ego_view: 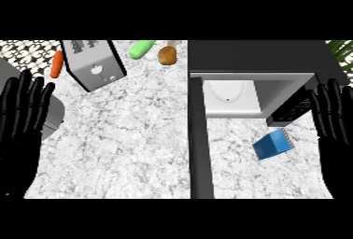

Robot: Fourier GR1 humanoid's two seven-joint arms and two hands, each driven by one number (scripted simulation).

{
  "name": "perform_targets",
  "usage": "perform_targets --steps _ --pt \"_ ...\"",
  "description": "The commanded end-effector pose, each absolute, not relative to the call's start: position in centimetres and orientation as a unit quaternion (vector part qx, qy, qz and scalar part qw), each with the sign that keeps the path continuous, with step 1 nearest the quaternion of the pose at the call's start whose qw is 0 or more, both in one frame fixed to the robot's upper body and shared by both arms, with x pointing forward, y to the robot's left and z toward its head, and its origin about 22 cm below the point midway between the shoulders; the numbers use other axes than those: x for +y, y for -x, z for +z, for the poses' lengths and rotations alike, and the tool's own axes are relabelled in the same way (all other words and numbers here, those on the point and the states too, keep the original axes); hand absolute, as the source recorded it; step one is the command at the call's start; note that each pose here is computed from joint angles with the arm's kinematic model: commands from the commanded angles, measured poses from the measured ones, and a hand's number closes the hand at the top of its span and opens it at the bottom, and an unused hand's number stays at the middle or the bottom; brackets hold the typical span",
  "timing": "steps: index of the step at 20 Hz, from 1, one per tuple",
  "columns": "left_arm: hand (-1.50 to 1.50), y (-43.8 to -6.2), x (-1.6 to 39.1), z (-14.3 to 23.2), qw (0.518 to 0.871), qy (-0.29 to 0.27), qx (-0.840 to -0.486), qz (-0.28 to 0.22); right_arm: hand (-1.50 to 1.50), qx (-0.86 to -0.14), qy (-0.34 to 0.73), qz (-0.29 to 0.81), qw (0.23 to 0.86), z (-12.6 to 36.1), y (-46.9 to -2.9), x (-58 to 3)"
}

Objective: Pick up the milk, place it into the microwave and close the microwave

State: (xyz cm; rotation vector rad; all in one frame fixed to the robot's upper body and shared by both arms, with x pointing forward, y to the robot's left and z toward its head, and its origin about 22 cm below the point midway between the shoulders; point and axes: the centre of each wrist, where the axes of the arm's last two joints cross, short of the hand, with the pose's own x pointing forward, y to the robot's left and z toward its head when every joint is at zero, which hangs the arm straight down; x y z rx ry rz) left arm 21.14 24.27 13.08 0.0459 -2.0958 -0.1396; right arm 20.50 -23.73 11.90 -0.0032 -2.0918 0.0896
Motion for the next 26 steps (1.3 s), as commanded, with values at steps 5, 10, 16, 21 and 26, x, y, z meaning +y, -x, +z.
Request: perform_targets --steps 5,10,16,21,26 --pt "-1.5 -20.5 25.6 13.2 0.502 -0.024 -0.863 -0.048 -1.5 -0.862 0.087 0.021 0.499 11.7 -21.0 -21.0" --pt "-1.5 -18.9 24.5 10.5 0.57 0.012 -0.822 0.0 -1.5 -0.835 -0.048 -0.014 0.548 10.4 -19.9 -18.6" --pt "-1.5 -15.6 25.4 7.6 0.57 0.012 -0.821 0.008 -1.5 -0.841 -0.046 -0.029 0.539 11.8 -16.5 -17.9" --pt "-1.5 -14.4 23.6 9.0 0.572 0.009 -0.821 0.0 -1.5 -0.845 0.005 -0.031 0.534 11.5 -19.1 -14.7" --pt "-1.5 -12.4 24.3 7.8 0.573 0.011 -0.82 0.001 -1.5 -0.835 0.077 -0.032 0.545 9.3 -17.7 -17.4"
